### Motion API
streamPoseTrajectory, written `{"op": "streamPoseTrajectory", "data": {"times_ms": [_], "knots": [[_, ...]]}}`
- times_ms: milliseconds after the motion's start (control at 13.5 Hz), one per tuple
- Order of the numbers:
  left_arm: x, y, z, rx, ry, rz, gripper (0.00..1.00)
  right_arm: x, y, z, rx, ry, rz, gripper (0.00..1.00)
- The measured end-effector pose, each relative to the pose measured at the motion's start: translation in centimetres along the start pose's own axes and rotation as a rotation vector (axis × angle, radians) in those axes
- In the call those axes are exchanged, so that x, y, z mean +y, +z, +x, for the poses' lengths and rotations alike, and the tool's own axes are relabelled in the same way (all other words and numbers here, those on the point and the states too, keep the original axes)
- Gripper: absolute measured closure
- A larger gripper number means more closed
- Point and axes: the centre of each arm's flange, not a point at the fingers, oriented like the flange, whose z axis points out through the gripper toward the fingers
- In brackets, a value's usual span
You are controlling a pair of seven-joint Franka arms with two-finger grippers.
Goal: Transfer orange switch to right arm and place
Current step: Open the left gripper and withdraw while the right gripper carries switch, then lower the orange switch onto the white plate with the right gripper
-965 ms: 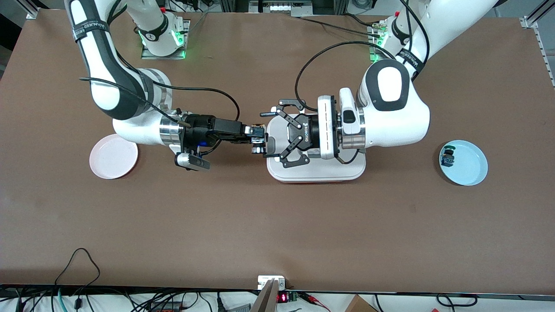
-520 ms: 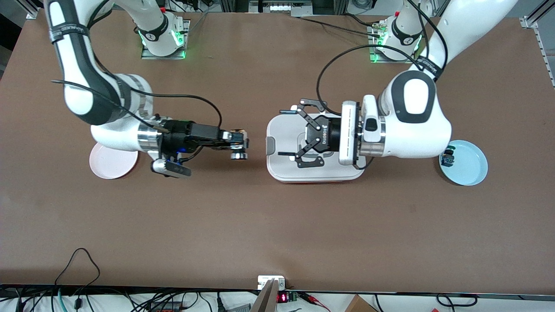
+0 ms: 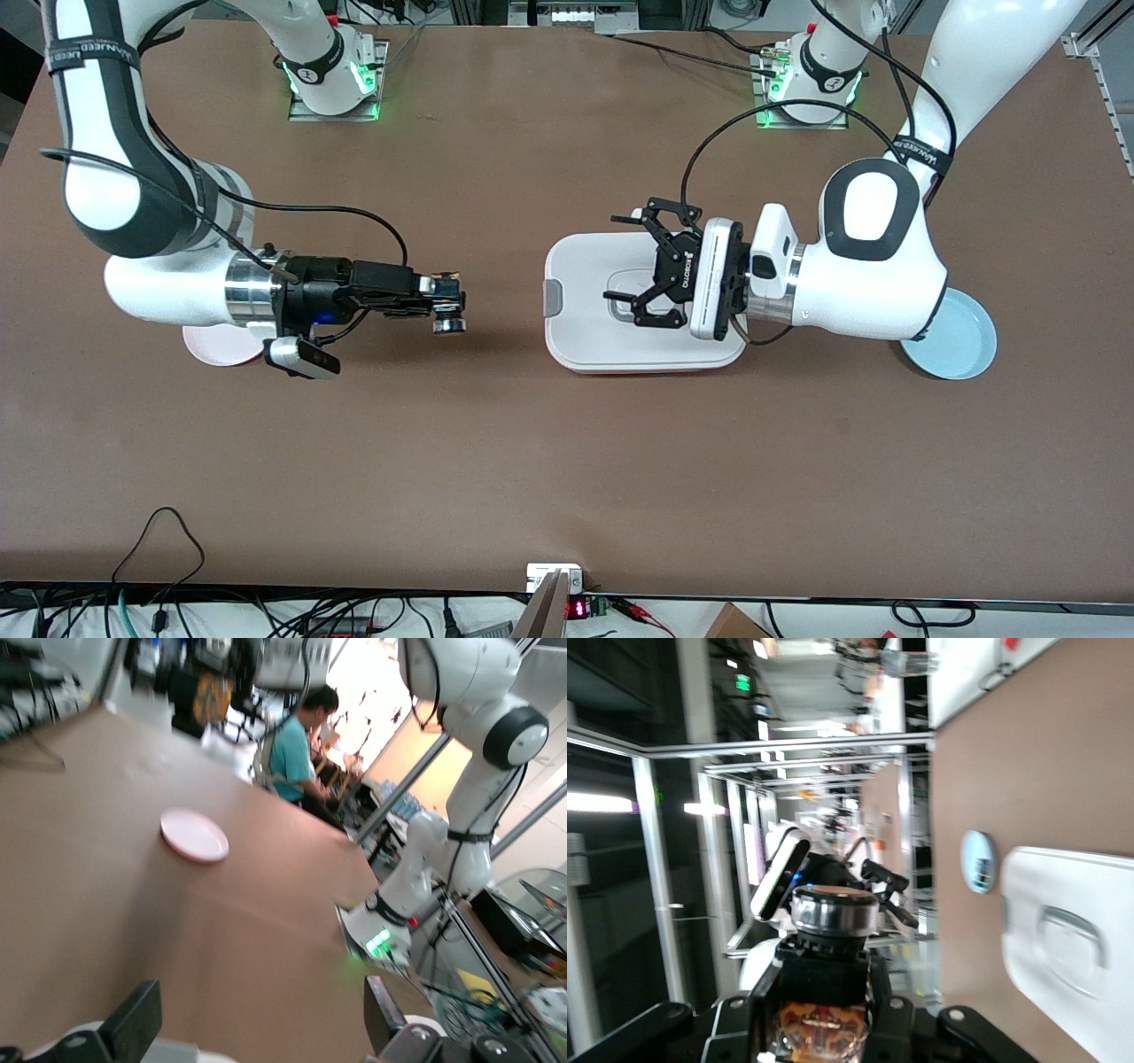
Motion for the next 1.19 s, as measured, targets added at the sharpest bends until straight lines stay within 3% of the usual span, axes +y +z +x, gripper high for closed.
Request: {"op": "streamPoseTrajectory", "data": {"times_ms": [223, 445, 594, 668, 891, 1113, 1188], "knots": [[0.6, 0.4, -1.6, -0.19, -0.231, 0.006, 0.0, 0.0, -4.7, 0.3, -0.073, -0.019, -0.105, 0.58], [0.8, 0.6, -4.0, -0.411, -0.461, 0.075, 0.0, -0.6, -10.8, 0.2, -0.119, -0.02, -0.182, 0.58], [0.4, -0.8, -6.0, -0.537, -0.618, 0.152, 0.0, -1.7, -13.5, -0.1, -0.12, -0.028, -0.311, 0.58], [0.3, -2.2, -6.8, -0.589, -0.697, 0.195, 0.0, -2.4, -14.2, -0.6, -0.128, -0.038, -0.406, 0.58], [1.2, -6.9, -6.9, -0.744, -0.905, 0.411, 0.0, -4.3, -17.0, -2.8, -0.152, -0.09, -0.775, 0.58], [2.7, -11.8, -4.9, -0.799, -0.968, 0.681, 0.0, -3.1, -20.5, -4.1, -0.11, -0.126, -1.119, 0.58], [2.8, -13.4, -4.5, -0.805, -0.962, 0.762, 0.0, -1.4, -21.4, -4.6, -0.092, -0.136, -1.207, 0.58]]}}
